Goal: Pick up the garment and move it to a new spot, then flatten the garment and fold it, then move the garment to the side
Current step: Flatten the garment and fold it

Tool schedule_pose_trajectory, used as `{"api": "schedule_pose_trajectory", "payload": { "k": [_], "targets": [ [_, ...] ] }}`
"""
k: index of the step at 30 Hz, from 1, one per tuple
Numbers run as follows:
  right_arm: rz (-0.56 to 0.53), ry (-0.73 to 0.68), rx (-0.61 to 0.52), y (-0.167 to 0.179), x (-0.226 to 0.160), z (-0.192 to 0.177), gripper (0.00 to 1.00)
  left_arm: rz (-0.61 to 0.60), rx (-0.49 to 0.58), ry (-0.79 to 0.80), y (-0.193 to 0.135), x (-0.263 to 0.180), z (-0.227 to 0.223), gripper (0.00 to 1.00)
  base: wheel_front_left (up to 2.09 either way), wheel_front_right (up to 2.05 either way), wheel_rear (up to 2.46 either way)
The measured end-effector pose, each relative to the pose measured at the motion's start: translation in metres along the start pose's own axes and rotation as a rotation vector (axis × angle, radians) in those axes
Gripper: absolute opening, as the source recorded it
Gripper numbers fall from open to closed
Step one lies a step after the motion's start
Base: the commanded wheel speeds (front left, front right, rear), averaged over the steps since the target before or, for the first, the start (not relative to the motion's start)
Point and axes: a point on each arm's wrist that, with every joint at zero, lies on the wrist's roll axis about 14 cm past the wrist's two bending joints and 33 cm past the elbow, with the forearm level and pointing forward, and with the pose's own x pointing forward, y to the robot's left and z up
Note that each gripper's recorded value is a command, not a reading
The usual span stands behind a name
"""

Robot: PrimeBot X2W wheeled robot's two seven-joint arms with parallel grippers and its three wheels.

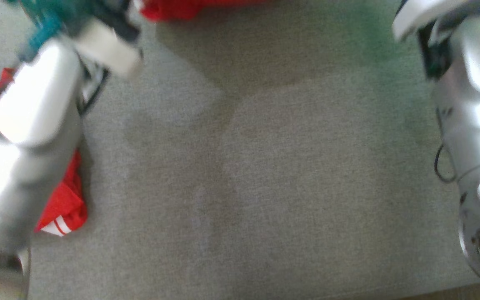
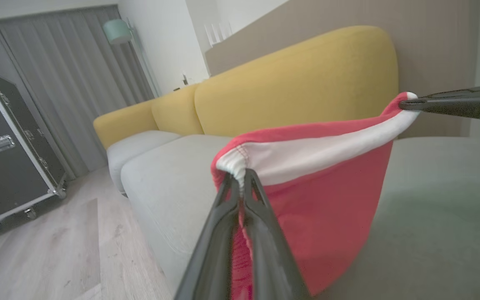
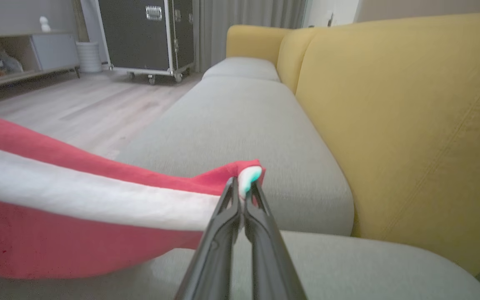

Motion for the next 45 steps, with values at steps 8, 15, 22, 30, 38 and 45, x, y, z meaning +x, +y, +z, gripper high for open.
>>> {"api": "schedule_pose_trajectory", "payload": {
  "k": [8, 15, 22, 30, 38, 45],
  "targets": [
    [0.068, 0.224, -0.07, 0.014, -0.05, -0.045, 0.0, -0.098, -0.009, 0.101, -0.052, -0.064, -0.024, 0.0, 0.0, 0.0, 0.0],
    [0.076, 0.388, -0.05, 0.011, -0.107, -0.077, 0.0, -0.183, -0.018, 0.157, -0.1, -0.117, -0.026, 0.0, 0.0, 0.0, 0.0],
    [0.105, 0.476, -0.03, 0.009, -0.149, -0.093, 0.0, -0.196, -0.041, 0.133, -0.125, -0.142, -0.011, 0.0, 0.0, 0.0, 0.0],
    [0.147, 0.558, 0.023, 0.005, -0.2, -0.104, 0.0, -0.203, -0.051, 0.13, -0.151, -0.172, -0.002, 0.0, 0.0, 0.0, 0.0],
    [0.156, 0.554, 0.061, -0.003, -0.229, -0.098, 0.0, -0.216, -0.097, 0.144, -0.175, -0.194, 0.008, 0.0, 0.0, 0.0, 0.0],
    [0.157, 0.457, 0.063, -0.003, -0.214, -0.075, 0.0, -0.162, -0.126, 0.149, -0.169, -0.196, 0.011, 0.0, 0.0, 0.0, 0.0]
  ]
}}
